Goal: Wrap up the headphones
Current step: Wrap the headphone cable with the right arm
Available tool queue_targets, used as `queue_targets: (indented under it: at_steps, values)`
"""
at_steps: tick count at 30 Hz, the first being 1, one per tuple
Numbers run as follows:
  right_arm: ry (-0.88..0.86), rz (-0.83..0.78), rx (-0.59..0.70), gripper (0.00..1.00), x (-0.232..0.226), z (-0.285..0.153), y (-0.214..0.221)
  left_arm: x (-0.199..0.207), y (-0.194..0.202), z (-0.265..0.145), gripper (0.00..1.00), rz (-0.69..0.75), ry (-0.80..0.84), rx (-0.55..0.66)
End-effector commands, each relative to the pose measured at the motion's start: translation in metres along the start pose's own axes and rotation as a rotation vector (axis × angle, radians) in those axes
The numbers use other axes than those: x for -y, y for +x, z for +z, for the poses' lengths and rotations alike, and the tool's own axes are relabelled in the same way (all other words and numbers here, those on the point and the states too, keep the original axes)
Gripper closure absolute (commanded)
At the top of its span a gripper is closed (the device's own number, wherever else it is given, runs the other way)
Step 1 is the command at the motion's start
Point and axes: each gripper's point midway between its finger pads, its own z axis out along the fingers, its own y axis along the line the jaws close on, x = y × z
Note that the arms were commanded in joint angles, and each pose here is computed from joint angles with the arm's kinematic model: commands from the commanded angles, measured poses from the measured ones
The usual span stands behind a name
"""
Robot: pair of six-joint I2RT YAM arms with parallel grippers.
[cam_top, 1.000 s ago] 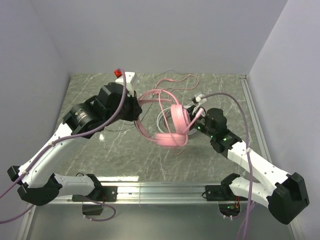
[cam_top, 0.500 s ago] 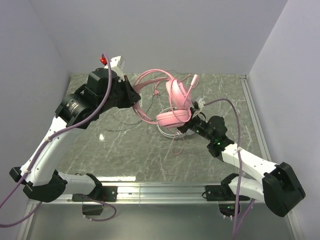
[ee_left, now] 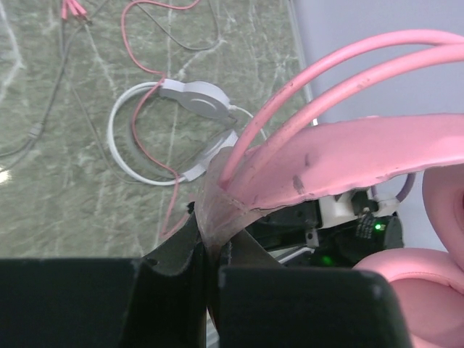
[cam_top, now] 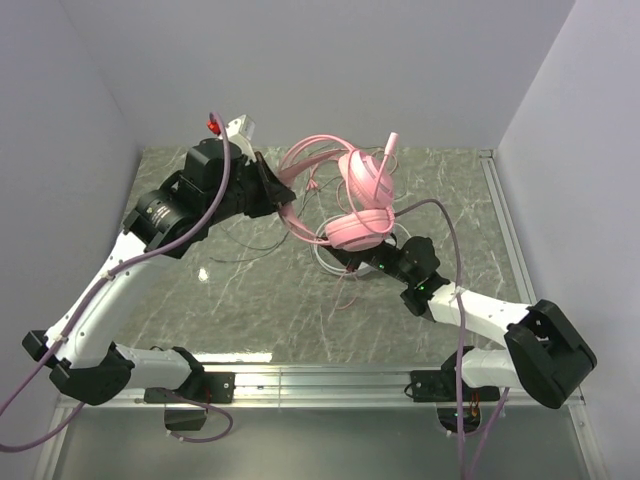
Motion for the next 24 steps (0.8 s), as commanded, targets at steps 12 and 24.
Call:
queue_targets:
  at_steps: [12, 24]
  values:
    - [-0.034, 0.000, -0.033, 1.00, -0.025, 0.011, 0.022, 0.041, -0.081, -0.028, 1.00, -0.260, 0.172, 0.358]
    - [-0.069, 0.063, -0.120, 1.00, -0.057, 0.004, 0.050, -0.008, -0.116, -0.037, 1.00, -0.395, 0.055, 0.669]
